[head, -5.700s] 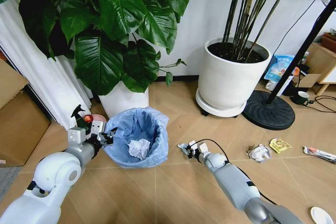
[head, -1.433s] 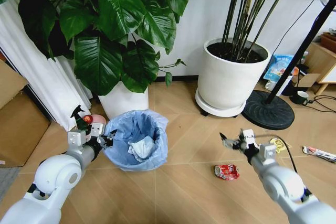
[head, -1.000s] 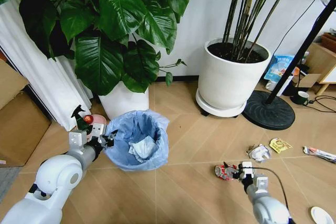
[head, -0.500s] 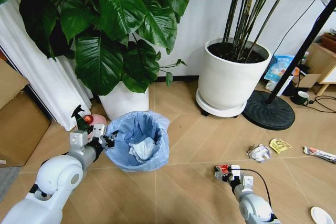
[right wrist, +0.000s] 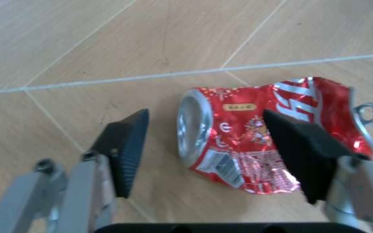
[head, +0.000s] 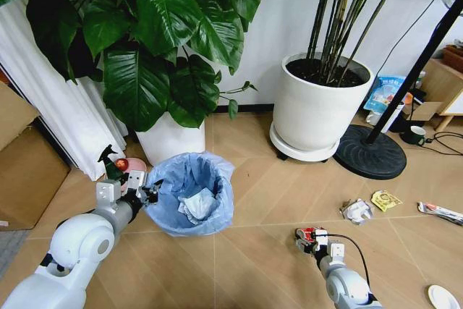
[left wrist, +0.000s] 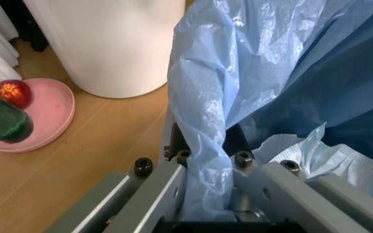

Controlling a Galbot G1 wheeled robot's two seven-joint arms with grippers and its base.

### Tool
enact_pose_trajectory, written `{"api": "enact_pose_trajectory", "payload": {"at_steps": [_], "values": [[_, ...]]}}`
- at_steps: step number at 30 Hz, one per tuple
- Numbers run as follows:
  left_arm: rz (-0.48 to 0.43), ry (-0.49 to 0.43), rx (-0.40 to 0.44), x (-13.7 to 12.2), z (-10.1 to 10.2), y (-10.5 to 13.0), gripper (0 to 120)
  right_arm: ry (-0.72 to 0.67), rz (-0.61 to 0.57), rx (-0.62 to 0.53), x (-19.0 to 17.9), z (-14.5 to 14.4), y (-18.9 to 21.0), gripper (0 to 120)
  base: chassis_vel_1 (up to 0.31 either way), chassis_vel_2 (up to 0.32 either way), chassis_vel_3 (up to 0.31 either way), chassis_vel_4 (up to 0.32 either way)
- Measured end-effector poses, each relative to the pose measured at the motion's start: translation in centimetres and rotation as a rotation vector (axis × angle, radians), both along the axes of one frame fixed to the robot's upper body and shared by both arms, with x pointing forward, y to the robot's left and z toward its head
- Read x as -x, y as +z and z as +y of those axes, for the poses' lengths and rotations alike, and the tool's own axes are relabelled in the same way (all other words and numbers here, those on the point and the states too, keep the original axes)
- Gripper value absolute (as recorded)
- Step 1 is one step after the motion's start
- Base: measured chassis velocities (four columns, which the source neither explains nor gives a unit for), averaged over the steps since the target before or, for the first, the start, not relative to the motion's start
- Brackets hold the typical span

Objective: Pick up the trash bin and place the garbage on the floor into it.

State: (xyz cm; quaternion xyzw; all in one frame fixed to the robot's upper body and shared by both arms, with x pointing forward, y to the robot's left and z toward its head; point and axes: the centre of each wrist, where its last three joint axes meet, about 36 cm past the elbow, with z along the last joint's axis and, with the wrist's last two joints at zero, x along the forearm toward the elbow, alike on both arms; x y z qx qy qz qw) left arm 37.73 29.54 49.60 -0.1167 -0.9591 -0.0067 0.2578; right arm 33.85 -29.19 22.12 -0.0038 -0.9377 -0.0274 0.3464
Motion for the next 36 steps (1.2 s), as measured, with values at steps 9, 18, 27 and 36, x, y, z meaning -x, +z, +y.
{"api": "enact_pose_trajectory", "payload": {"at_steps": [9, 18, 27, 36], "values": [[-0.001, 0.0, 0.001, 0.0, 0.0, 0.0, 0, 0.002, 0.014, 0.013, -0.4, 0.0, -0.7, 54, 0.0, 0.0, 0.0, 0.0], [-0.001, -0.001, 0.002, 0.0, 0.0, 0.0, 0, 0.001, 0.019, 0.024, -1.0, -0.2, -1.2, 49, 0.0, 0.0, 0.0, 0.0], [-0.003, -0.002, 0.002, -0.1, 0.1, 0.1, 0, 0.0, 0.032, 0.01, -1.5, 0.5, -1.9, 34, 0.0, 0.0, 0.0, 0.0], [-0.004, -0.004, 0.002, -0.1, 0.1, 0.2, 0, -0.007, 0.037, 0.011, -1.8, 0.7, -2.3, 13, 0.0, 0.0, 0.0, 0.0]]}}
